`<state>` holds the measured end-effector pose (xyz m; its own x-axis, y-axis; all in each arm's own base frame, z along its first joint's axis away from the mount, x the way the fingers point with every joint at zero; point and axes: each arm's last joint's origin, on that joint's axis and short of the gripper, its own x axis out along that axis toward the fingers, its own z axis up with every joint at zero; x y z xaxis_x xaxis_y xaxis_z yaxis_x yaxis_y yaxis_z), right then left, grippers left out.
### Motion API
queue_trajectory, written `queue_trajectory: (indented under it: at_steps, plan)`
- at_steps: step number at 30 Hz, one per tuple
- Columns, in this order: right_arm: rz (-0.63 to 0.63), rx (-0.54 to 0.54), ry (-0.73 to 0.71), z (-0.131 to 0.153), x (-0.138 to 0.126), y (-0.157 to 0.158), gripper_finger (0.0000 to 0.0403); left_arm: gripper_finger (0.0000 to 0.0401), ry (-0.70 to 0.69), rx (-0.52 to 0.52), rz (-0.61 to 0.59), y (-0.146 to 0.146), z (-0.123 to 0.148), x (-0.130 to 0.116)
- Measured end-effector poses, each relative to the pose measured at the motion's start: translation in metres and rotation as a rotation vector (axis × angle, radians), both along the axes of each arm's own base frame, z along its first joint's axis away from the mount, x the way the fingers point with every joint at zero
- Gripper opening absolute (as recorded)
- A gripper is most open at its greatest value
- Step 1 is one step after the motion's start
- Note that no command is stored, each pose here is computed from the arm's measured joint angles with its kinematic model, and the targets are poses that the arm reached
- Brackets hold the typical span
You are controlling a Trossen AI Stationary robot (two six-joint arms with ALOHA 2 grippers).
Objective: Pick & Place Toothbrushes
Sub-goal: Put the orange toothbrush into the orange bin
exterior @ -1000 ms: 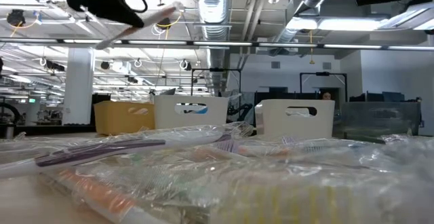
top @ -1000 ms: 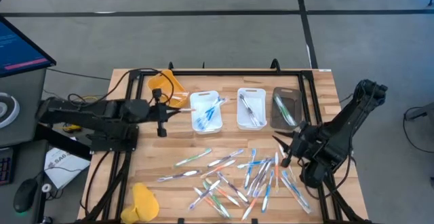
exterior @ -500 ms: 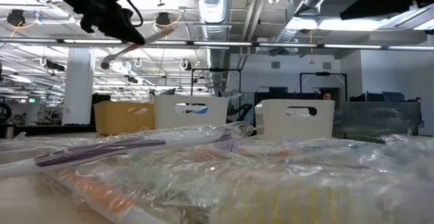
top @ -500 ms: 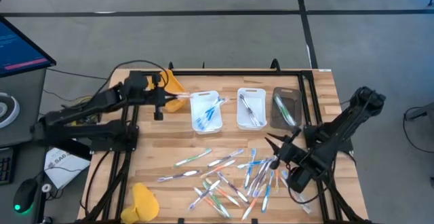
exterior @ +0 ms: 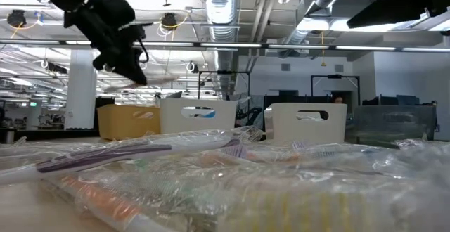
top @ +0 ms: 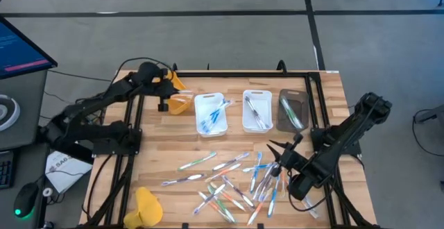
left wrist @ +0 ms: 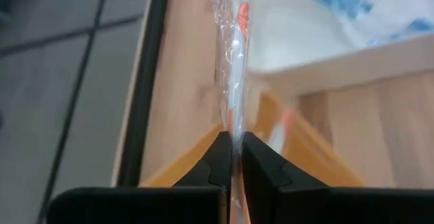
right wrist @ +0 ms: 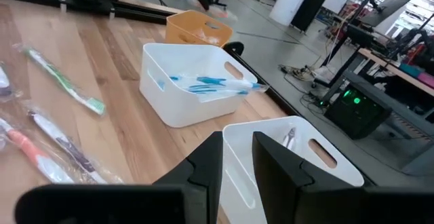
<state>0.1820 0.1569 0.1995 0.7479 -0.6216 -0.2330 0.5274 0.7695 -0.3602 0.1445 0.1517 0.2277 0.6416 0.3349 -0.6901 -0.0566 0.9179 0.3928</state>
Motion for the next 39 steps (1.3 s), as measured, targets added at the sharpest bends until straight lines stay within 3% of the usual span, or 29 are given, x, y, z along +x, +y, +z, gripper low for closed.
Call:
queue_trajectory:
  at_steps: [12,18,39]
  plan:
    - [0.002,0.019,0.018,-0.002,0.001,0.000,0.0075,0.0008,0.062,-0.072,0.099,0.029,-0.015,-0.005]
    - [0.004,0.058,0.023,-0.003,0.003,0.001,0.0075,0.0008,0.128,-0.019,-0.019,0.029,-0.022,0.001]
    - [0.021,0.179,-0.029,-0.001,0.009,0.009,0.0075,0.0008,0.104,-0.064,-0.036,0.034,-0.025,-0.008]
